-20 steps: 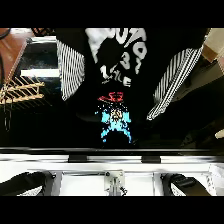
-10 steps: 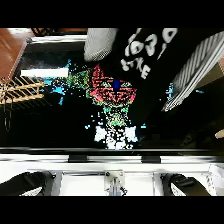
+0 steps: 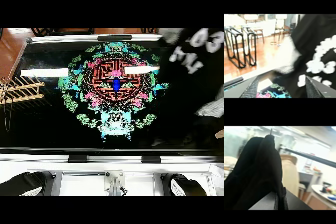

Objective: Fold the shirts.

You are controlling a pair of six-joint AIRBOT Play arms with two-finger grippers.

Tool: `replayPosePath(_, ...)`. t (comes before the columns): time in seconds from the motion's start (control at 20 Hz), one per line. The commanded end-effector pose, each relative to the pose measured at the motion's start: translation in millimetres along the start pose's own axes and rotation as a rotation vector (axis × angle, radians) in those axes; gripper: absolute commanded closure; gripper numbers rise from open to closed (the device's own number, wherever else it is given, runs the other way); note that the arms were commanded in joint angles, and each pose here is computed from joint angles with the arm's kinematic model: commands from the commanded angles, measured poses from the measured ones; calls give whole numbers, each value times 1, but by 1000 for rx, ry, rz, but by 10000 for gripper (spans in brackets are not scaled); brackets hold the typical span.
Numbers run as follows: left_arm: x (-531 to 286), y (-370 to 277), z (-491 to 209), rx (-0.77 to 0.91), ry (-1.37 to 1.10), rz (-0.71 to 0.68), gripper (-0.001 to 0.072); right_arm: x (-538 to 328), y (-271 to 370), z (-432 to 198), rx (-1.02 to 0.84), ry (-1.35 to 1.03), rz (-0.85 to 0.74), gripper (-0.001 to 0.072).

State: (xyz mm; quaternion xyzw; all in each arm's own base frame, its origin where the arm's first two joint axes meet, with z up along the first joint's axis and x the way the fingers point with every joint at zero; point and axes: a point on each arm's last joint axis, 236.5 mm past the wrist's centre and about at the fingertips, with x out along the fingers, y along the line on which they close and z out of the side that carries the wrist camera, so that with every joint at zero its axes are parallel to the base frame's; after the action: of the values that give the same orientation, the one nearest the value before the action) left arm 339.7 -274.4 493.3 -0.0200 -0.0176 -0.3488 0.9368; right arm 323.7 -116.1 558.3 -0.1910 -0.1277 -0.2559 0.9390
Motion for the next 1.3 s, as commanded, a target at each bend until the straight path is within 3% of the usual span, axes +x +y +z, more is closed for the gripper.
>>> replayPosePath(0.0,0,9,-2,33,7,36,5,-7,-53,-14,-30,54,-147,644)
replayPosePath(0.2,0,12,-2,33,7,41,5,-14,-92,-22,-62,83,-255,644)
replayPosePath(0.4,1,18,-2,36,8,56,4,-11,-123,-31,22,70,-347,644)
replayPosePath(0.85,1,20,-3,36,11,63,5,67,-86,-66,-36,-14,-238,643)
replayPosePath(1.25,1,19,-19,32,78,59,4,83,-136,-98,-167,-11,-321,644)
